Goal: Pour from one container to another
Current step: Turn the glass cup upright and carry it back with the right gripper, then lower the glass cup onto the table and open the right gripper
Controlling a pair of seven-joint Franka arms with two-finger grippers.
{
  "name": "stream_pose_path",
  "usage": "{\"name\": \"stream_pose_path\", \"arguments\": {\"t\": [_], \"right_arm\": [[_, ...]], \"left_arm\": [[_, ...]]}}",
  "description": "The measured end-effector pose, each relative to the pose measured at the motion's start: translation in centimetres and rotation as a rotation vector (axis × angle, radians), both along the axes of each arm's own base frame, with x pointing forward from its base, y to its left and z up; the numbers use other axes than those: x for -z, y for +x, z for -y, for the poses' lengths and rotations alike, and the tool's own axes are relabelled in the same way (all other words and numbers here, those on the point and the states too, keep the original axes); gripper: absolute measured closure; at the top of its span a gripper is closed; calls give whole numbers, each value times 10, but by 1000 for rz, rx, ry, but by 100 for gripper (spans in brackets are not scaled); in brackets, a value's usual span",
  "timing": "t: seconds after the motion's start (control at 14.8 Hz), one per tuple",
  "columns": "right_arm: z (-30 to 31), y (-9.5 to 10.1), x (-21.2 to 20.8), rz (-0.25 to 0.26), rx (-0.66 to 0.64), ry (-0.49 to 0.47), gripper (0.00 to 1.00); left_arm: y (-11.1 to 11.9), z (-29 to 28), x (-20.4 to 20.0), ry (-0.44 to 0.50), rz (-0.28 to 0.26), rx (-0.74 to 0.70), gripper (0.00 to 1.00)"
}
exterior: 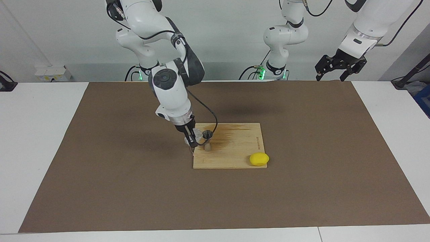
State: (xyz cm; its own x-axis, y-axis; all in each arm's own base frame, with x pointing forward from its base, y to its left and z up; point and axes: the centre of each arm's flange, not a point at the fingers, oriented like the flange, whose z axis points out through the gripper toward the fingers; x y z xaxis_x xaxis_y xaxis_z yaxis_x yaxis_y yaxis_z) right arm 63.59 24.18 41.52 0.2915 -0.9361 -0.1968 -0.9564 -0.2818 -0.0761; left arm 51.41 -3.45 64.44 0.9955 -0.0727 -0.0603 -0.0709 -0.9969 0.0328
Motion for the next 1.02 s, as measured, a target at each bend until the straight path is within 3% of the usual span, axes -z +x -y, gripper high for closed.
{"name": "stream_pose_path", "arguments": {"t": [0.41,0.68,1.02], "right_arm": [[117,20,31,-56,73,233,49],[193,3,67,-77,105,341,49],[270,-23,113,-67,113,455,49]], "left_arm": [[0,0,0,0,0,-1,0],[0,0,0,0,0,-1,0],[0,0,0,0,0,-1,0]]}}
